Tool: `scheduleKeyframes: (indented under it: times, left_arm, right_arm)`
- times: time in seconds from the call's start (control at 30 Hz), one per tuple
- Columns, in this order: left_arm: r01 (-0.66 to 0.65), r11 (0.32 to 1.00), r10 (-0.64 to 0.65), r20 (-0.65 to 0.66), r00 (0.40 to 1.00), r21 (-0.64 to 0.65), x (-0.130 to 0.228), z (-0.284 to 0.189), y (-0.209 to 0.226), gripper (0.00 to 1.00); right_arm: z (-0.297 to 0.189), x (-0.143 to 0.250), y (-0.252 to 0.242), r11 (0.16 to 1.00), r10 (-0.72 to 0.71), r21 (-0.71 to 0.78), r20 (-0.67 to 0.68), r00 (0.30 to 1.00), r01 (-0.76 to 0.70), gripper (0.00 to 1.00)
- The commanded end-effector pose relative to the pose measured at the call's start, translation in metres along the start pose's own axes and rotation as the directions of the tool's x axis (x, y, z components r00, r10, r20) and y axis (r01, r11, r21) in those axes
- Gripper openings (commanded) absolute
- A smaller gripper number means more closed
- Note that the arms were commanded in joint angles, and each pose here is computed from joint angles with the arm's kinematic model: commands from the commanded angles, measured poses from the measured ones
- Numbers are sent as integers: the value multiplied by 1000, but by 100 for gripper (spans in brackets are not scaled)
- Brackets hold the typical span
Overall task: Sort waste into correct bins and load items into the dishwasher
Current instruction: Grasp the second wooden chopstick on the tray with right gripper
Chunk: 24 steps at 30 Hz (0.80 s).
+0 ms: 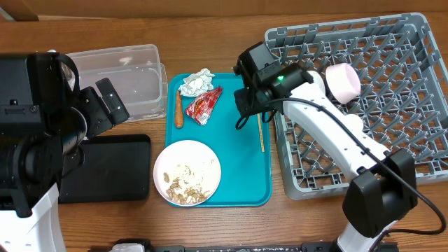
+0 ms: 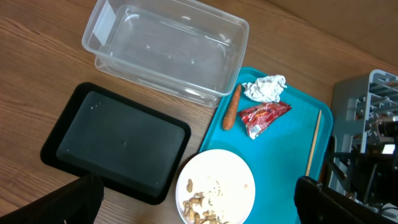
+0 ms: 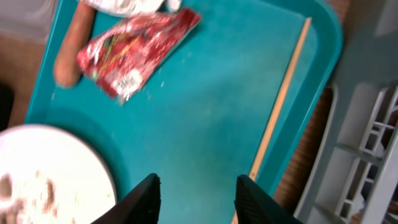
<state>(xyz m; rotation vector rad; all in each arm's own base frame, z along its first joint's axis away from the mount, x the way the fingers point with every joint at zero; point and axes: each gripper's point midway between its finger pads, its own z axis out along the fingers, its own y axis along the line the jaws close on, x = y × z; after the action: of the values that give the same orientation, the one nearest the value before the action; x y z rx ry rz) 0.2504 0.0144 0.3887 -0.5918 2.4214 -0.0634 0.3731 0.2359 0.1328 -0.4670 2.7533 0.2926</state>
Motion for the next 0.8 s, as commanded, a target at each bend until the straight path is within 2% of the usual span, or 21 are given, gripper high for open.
scheduleKeyframes:
  times: [0.0,0.2,0.5,0.6,0.7,0.77]
  left_arm:
    - [-14,1000,14,4,1000,-7,-2,0,2,100]
    - [-14,1000,14,4,1000,-7,-2,0,2,100]
    - [-14,1000,14,4,1000,-7,-2,0,2,100]
    - [-14,1000,14,4,1000,-7,-2,0,2,100]
    - [-14,1000,14,4,1000,-7,-2,0,2,100]
    - [-15,1000,15,4,1000,-7,-2,0,1,100]
  right_arm:
    - [32,16,-29,982,138,137,-39,990,-131,39]
    - [73,29,-52,964,122,246,-77,990,-99,39]
    - [110,50,-63,952,130,295,-159,979,-78,38]
    - [115,57,-63,954,133,289,-183,974,-76,32]
    - [118,65,-49,972,140,215,-227,964,-91,16]
    - [119,70,-35,985,131,141,-261,957,-96,10]
